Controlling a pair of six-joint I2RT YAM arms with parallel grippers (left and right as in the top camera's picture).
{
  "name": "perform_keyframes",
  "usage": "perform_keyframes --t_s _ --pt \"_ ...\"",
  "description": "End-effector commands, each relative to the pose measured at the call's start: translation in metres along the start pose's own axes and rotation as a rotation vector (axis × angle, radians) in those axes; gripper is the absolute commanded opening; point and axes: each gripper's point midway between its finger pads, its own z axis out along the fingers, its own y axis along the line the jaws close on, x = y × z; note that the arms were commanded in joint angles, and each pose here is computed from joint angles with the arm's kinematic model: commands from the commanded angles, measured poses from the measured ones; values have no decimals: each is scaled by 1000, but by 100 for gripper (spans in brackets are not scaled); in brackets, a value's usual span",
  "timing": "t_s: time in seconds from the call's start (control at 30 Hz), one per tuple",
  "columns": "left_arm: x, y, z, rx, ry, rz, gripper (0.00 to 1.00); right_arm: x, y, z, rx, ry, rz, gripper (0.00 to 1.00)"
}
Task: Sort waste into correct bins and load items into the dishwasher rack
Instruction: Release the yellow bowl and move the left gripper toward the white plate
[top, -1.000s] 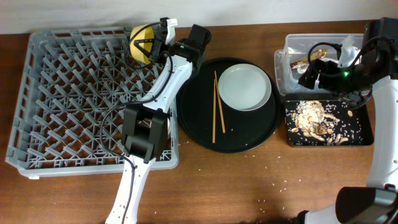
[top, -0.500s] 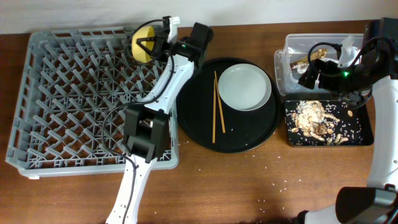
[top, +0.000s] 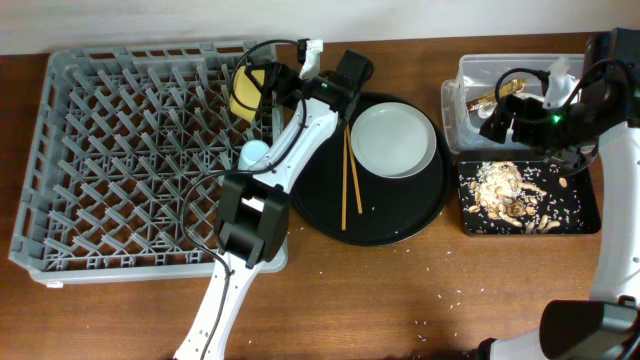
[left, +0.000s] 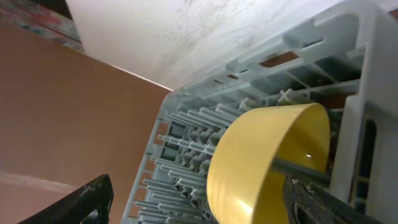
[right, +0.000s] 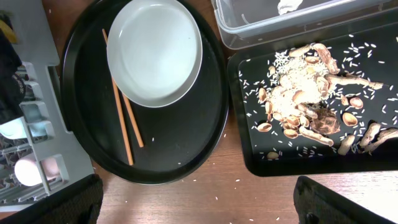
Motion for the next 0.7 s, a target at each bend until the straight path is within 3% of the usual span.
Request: perform_keyframes --t_s 0.0,0.07,0.13,0.2,0.3,0.43,0.5,0.67 --pt "-22 3 -2 107 -16 -23 92 -1 2 -6 8 -21 -8 99" --pt "-38 12 -11 208 -33 -66 93 -1 2 -6 8 -21 -8 99" --pt "-54 10 -36 470 -59 -87 99 -1 2 -6 8 -21 -8 98" --pt "-65 -5 -81 850 -93 -101 99 -1 2 -6 8 -21 -8 99" --pt "-52 -49 -160 1392 -47 -66 94 -1 2 -6 8 -21 -8 98" --pt "-27 -62 -168 1448 101 -62 89 -1 2 -6 8 -22 -8 98" --pt "-20 -64 -176 1479 135 -54 78 -1 2 -6 8 -21 -8 99" --pt "-8 -111 -204 1512 226 -83 77 -1 2 -6 8 -21 -8 98"
